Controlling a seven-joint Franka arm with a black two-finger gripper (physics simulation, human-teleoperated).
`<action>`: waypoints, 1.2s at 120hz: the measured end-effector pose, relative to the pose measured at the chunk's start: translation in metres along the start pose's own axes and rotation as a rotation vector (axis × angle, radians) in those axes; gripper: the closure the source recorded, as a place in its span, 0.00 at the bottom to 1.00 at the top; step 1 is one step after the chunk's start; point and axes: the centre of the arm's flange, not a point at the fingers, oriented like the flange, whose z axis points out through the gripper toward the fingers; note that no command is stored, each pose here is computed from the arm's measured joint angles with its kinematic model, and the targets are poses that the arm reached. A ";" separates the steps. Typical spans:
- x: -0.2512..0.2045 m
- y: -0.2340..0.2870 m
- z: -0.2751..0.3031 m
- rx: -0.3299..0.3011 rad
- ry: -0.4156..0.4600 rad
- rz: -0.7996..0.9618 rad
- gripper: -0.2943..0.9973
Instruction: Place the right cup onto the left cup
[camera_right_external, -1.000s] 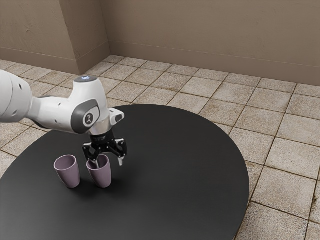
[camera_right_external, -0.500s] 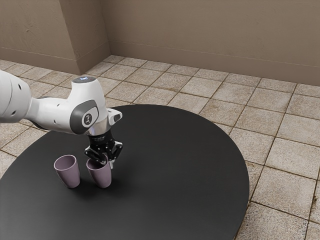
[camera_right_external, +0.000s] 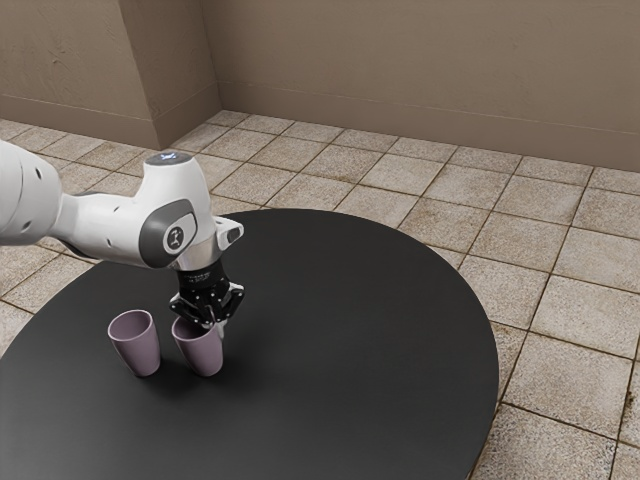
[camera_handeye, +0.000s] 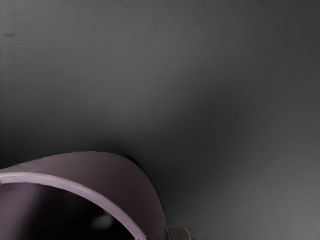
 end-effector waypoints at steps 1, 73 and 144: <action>0.000 0.000 0.000 0.000 0.000 0.000 0.83; -0.009 0.004 -0.100 -0.013 0.082 0.084 0.83; 0.007 -0.082 -0.120 0.147 0.043 -0.010 0.84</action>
